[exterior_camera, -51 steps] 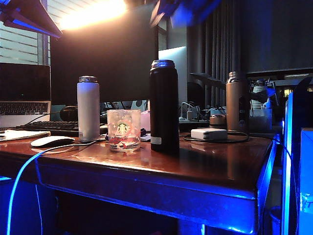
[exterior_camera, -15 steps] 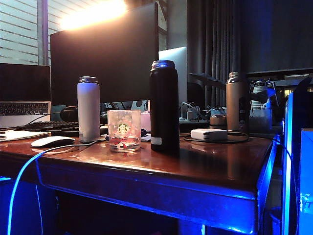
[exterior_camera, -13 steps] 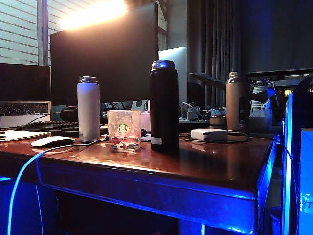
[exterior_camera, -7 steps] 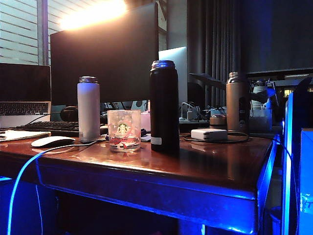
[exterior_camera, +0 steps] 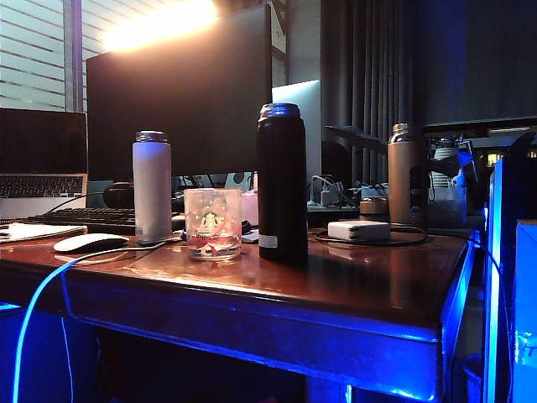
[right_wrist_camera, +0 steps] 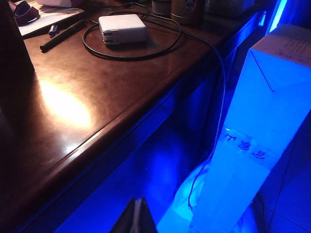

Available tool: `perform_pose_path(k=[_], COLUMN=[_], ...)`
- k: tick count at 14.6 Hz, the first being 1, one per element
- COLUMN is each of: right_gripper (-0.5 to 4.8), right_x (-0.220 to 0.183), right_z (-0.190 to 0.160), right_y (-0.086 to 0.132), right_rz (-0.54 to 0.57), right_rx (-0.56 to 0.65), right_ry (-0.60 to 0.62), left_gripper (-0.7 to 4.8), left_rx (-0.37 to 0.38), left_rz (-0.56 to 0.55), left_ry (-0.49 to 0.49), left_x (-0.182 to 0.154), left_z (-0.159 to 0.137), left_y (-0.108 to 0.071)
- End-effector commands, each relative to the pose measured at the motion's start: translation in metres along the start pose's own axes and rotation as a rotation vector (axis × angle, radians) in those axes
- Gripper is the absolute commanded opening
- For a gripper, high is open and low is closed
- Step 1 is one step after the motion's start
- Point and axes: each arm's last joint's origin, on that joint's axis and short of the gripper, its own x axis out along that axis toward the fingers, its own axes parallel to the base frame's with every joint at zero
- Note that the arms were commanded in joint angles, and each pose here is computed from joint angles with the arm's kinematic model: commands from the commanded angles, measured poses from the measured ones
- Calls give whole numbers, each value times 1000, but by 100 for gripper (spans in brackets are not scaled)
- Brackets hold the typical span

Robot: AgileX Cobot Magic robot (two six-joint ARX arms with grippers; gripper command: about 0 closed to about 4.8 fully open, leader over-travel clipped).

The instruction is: Pick up the black thermos, pour a little water from inside into the glass cup, then place the black thermos back on the table.

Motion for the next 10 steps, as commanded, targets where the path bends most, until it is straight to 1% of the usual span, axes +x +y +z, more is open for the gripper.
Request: perform_pose_path(k=[1, 3, 5, 7, 8, 10], right_gripper=[-5, -5, -5, -5, -5, -5], right_x=[0, 0, 0, 0, 0, 0], right_z=[-1, -1, -1, -1, -1, -1], right_y=[0, 0, 0, 0, 0, 0], right_rz=[1, 1, 1, 1, 1, 1], right_rx=[5, 5, 5, 5, 5, 4], right_ry=[-4, -4, -3, -2, -2, -1], left_gripper=[-6, -6, -6, -6, -6, -6], left_rx=[21, 50, 50, 54, 51, 18], left_rz=[-13, -13, -13, 0, 9, 29], left_ry=[-60, -103, -182, -228, -242, -192], left_x=[2, 2, -3, -10, -12, -12], left_z=[-1, 1, -6, -14, -19, -23], left_y=[0, 0, 0, 3, 6, 10])
